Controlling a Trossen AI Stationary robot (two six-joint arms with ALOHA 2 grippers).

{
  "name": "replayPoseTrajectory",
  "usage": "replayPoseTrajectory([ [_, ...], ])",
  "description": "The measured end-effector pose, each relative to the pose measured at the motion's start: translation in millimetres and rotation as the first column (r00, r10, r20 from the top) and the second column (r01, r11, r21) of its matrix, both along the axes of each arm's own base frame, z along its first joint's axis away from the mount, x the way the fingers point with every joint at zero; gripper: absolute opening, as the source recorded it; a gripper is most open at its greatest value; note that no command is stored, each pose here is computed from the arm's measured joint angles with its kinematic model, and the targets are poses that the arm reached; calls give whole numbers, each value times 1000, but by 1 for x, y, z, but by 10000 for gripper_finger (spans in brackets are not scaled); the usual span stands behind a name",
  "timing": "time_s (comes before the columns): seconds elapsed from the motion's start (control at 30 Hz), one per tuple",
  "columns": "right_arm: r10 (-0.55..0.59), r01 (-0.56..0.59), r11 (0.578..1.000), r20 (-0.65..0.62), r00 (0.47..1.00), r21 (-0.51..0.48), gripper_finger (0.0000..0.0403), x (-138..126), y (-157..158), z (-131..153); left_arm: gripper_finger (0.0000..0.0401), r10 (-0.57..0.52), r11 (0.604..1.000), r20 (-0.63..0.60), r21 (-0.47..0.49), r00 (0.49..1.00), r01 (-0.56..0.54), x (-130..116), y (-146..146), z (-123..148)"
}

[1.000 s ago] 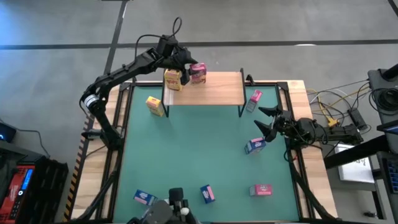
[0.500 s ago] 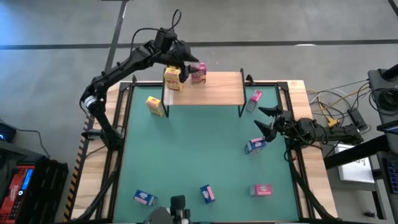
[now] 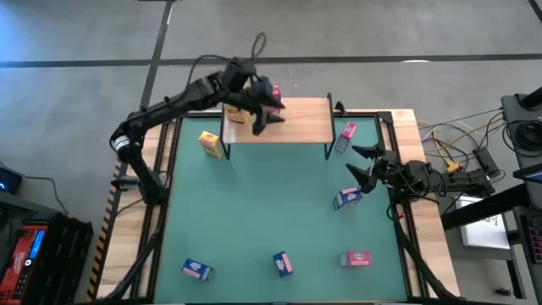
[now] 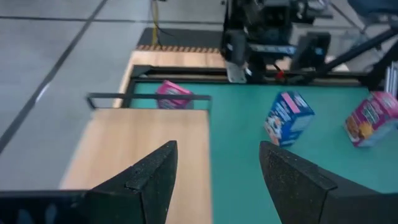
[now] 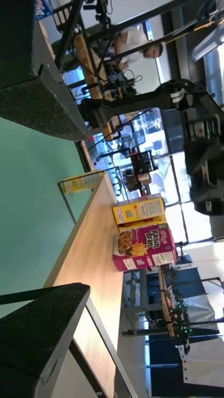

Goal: Stack cereal on shelf
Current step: Move the left blue cereal box on the table

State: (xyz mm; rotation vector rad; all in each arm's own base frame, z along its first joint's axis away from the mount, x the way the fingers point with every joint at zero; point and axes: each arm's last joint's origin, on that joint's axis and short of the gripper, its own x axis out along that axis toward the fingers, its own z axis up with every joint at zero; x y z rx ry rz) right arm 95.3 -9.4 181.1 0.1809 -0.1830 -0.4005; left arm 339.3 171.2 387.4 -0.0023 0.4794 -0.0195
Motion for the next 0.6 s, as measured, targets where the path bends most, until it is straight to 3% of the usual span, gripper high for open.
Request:
replayPoseTrajectory([
  [0.2, 0, 0, 1000, 0, 1000, 0, 384, 0, 0, 0, 210, -52, 998, -48, 36, 997, 54, 24, -51, -11],
  [0.4, 0, 0, 1000, 0, 1000, 0, 384, 0, 0, 0, 210, -12, 995, -118, 102, 993, 24, 39, -101, -33],
  [0.6, 1, -1, 1000, 0, 1000, 0, 384, 0, 0, 0, 211, 63, 998, -221, -1, 973, -65, 41, -123, -61],
])
